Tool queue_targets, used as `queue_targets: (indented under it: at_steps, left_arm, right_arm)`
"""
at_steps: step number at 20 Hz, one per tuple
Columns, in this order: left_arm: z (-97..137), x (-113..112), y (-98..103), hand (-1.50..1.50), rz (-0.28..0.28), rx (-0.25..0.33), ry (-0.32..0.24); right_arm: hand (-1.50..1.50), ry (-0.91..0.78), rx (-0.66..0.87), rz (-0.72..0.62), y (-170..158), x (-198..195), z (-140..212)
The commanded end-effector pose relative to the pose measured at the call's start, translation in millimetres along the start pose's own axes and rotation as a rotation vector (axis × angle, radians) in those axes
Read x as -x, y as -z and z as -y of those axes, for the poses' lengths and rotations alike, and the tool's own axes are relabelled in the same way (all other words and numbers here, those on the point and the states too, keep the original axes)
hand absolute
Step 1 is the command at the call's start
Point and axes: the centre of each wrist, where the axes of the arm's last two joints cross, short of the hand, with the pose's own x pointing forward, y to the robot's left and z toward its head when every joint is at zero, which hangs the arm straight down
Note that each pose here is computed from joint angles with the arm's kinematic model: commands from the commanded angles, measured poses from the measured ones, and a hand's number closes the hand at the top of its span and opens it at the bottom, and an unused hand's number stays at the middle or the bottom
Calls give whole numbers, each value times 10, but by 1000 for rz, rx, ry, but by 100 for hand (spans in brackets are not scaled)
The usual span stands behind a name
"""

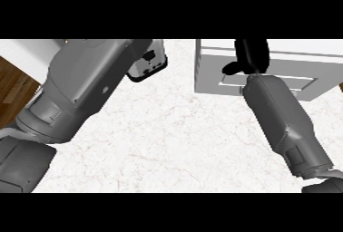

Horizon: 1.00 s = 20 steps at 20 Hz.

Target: Pick up the can, place it into the drawer and close the drawer

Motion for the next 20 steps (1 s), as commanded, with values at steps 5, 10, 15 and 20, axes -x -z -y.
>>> queue_targets:
  at_steps: [5,10,15,20]
  left_arm:
    - [-381,217,-20,-150,-19,-4,10]
    - [-534,102,-30,-150,-4,23,12]
    - [-603,215,-91,-150,-22,20,10]
    - [-598,138,-166,-150,-5,43,-8]
  right_arm:
    - [-150,-27,67,-3,392,-85,230]
    - [-150,24,82,-10,457,-185,236]
    - [-150,183,106,3,544,-312,307]
    - [-150,197,96,23,656,-233,439]
